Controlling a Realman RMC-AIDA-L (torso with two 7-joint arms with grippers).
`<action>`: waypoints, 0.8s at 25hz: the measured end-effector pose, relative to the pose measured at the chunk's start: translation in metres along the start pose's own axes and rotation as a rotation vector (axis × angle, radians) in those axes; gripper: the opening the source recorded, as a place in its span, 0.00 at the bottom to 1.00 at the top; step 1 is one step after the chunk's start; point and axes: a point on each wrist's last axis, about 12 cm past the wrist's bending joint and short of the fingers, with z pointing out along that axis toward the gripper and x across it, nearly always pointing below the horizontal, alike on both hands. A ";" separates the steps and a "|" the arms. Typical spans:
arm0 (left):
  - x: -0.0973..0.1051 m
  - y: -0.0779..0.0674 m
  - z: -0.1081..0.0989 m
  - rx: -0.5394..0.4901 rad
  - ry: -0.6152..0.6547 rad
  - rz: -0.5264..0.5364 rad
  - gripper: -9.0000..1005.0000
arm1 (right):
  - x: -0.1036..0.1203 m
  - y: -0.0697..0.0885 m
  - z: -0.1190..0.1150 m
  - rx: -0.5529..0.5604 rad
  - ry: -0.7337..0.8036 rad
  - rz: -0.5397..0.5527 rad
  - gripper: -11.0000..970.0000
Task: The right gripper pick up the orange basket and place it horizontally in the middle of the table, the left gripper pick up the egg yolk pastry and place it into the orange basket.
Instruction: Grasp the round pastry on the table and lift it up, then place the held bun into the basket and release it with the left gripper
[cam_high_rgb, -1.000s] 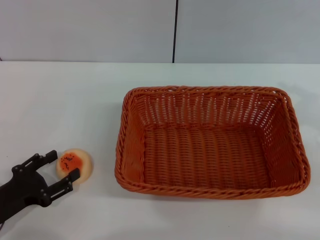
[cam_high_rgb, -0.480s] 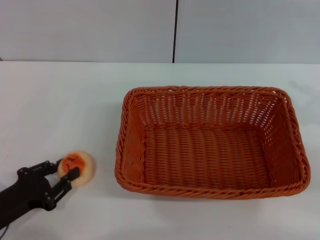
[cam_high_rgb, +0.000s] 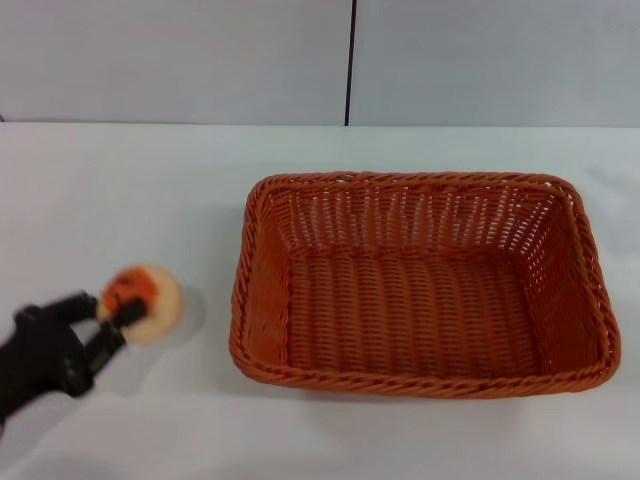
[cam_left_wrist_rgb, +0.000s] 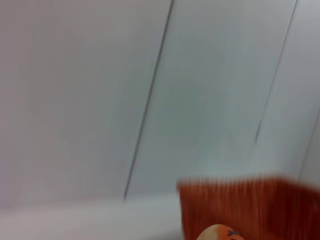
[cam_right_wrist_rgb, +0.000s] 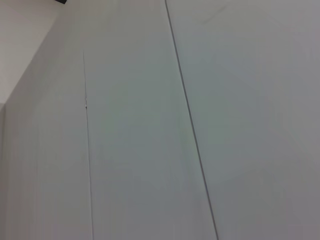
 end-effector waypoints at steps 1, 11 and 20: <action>-0.006 0.001 0.000 0.001 -0.036 0.010 0.29 | 0.000 0.000 0.001 -0.001 -0.001 0.002 0.45; -0.046 0.002 0.053 0.213 -0.249 -0.008 0.18 | 0.004 0.004 -0.001 -0.016 -0.007 0.027 0.45; -0.039 -0.021 0.134 0.390 -0.127 -0.041 0.11 | 0.007 0.008 -0.005 -0.026 -0.018 0.015 0.45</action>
